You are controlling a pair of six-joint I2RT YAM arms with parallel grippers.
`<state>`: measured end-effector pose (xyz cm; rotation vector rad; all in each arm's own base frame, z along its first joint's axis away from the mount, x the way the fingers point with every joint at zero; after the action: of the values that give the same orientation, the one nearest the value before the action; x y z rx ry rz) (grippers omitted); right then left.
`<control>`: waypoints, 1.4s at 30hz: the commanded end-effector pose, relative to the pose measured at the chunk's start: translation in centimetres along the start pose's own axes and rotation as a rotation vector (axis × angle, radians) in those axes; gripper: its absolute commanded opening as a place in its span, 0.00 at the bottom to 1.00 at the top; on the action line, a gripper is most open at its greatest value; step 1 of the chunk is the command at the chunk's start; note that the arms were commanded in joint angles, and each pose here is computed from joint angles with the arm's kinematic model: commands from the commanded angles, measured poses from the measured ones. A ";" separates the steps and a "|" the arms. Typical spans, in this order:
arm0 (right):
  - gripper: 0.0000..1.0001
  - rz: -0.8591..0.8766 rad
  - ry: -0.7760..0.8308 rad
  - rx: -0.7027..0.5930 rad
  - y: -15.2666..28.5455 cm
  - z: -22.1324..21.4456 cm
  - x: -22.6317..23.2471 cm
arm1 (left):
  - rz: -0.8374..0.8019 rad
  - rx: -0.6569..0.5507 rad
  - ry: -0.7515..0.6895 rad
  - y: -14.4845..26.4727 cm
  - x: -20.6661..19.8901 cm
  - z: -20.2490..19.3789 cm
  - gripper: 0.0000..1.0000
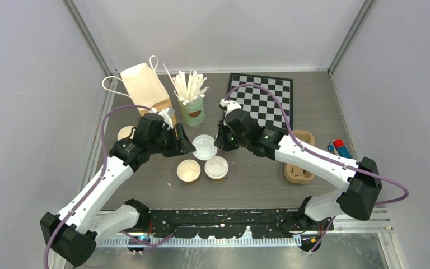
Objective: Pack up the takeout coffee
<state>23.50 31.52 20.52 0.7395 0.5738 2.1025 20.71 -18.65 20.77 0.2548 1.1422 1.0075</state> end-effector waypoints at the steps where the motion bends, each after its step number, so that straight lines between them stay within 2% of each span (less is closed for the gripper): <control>1: 0.00 0.002 -0.011 -0.065 1.0 1.4 0.8 | -0.003 -0.044 -0.019 -0.1 -0.6 1.3 0.49; 4: 0.00 0.002 -0.005 -0.066 1.0 1.4 1.0 | 0.016 -0.042 -0.024 -0.4 -0.2 1.3 0.43; 11: 0.02 0.014 0.005 -0.068 0.7 1.4 1.4 | 0.038 -0.042 -0.042 -0.7 0.2 1.4 0.11; 15: 0.04 0.031 0.007 -0.081 0.8 1.7 1.8 | 0.040 -0.032 -0.044 -0.9 0.3 1.2 0.00; 17: 0.05 0.042 0.006 -0.093 0.9 1.8 2.0 | 0.039 -0.021 -0.042 -1.0 0.4 1.0 0.00; 21: 0.14 0.088 0.019 -0.148 1.6 2.6 2.5 | 0.023 -0.014 -0.035 -0.8 0.1 0.8 0.00; 25: 0.45 0.123 0.061 -0.253 3.2 3.6 2.5 | 0.000 -0.024 -0.018 -0.4 -0.4 0.9 0.00; 28: 0.59 0.141 0.090 -0.367 5.4 4.8 2.2 | -0.041 -0.018 0.001 0.1 -1.3 0.8 0.00; 29: 0.63 0.165 0.136 -0.402 6.2 5.0 2.3 | -0.061 -0.013 0.007 0.3 -1.7 0.8 0.00; 30: 0.72 0.201 0.188 -0.443 6.9 5.1 2.6 | -0.080 -0.007 0.016 0.4 -2.1 0.7 0.00; 31: 0.76 0.219 0.229 -0.486 7.6 5.1 2.6 | -0.104 -0.001 0.024 0.6 -2.6 0.6 0.00; 36: 0.81 0.291 0.444 -0.761 11.6 5.2 2.4 | -0.244 0.032 0.075 2.0 -5.3 0.1 0.00; 39: 0.85 0.429 0.746 -0.901 13.6 3.2 4.2 | -0.331 0.048 0.101 3.2 -6.9 -0.2 0.00; 42: 0.90 0.473 0.924 -1.040 15.1 2.0 4.9 | -0.419 0.078 0.128 4.3 -8.3 -0.7 0.00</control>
<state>17.26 27.12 28.33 -0.1933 -0.0584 2.6227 18.85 -21.28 24.66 0.1171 1.2594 0.8058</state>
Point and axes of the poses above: each gripper's point midway between its finger pads, its own y axis back along the fingers, its own x axis along the line the jaws close on, z = x × y, the point moved 1 cm from there along y, back along the fingers, and after that the axes turned 6 degrees about y, right-handed, at the moved point
